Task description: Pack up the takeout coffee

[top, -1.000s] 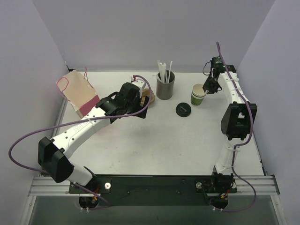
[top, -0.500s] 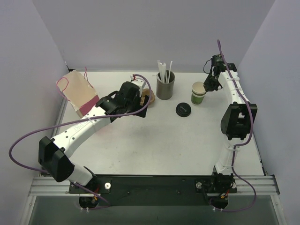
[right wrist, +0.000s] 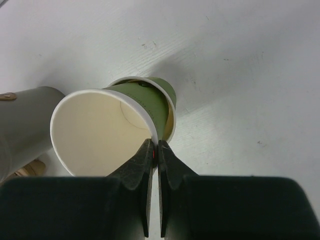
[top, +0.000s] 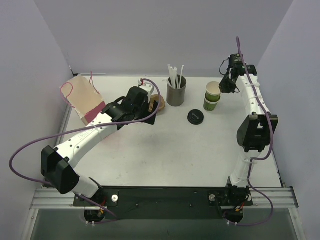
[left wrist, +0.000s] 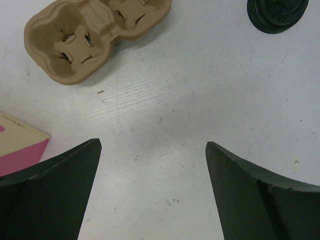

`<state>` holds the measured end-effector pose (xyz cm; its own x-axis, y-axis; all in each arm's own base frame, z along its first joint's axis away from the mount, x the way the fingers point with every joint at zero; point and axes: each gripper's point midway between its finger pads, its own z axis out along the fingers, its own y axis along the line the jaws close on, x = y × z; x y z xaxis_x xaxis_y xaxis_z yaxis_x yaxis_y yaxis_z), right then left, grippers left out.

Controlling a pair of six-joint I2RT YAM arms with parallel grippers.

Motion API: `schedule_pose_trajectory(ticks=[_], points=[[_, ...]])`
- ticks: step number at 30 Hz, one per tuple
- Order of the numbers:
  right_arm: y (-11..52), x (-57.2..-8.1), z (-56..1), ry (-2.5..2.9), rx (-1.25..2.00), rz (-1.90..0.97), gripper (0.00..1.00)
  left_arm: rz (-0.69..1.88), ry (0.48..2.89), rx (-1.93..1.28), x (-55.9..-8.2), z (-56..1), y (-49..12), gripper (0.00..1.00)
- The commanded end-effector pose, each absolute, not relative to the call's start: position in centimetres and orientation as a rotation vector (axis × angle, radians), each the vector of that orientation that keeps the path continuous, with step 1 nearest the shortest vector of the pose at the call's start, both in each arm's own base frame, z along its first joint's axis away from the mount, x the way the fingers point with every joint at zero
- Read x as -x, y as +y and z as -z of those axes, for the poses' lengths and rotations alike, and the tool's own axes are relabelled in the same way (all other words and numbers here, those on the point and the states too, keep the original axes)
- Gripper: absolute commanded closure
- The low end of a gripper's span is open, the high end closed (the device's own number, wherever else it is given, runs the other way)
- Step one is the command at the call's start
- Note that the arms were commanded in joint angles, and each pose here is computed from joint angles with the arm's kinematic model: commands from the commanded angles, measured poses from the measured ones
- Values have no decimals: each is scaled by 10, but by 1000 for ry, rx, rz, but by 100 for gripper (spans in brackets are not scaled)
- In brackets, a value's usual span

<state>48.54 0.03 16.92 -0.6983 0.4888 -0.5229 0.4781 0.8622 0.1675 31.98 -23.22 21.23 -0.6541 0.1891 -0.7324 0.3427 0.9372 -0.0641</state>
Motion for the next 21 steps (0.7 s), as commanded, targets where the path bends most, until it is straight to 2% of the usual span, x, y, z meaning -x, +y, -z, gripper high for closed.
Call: schedule_pose_trajectory(ticks=[1, 8, 13, 17, 20, 21], points=[[-2, -479, -230, 2335, -697, -59, 100, 272, 2262, -365, -325, -228, -233, 3], [0, -473, -273, 2237, -687, -102, 100, 281, 2237, -365, -326, -235, -229, 3], [36, -450, -295, 2229, -610, -214, 100, 287, 2213, -343, -326, -245, -223, 2], [81, -416, -279, 2307, -491, -231, 100, 277, 2206, -289, -327, -253, -212, 3], [122, -385, -251, 2394, -391, -274, 100, 280, 2203, -258, -325, -255, -205, 2], [128, -370, -226, 2456, -378, -257, 100, 281, 2201, -248, -325, -256, -203, 3]])
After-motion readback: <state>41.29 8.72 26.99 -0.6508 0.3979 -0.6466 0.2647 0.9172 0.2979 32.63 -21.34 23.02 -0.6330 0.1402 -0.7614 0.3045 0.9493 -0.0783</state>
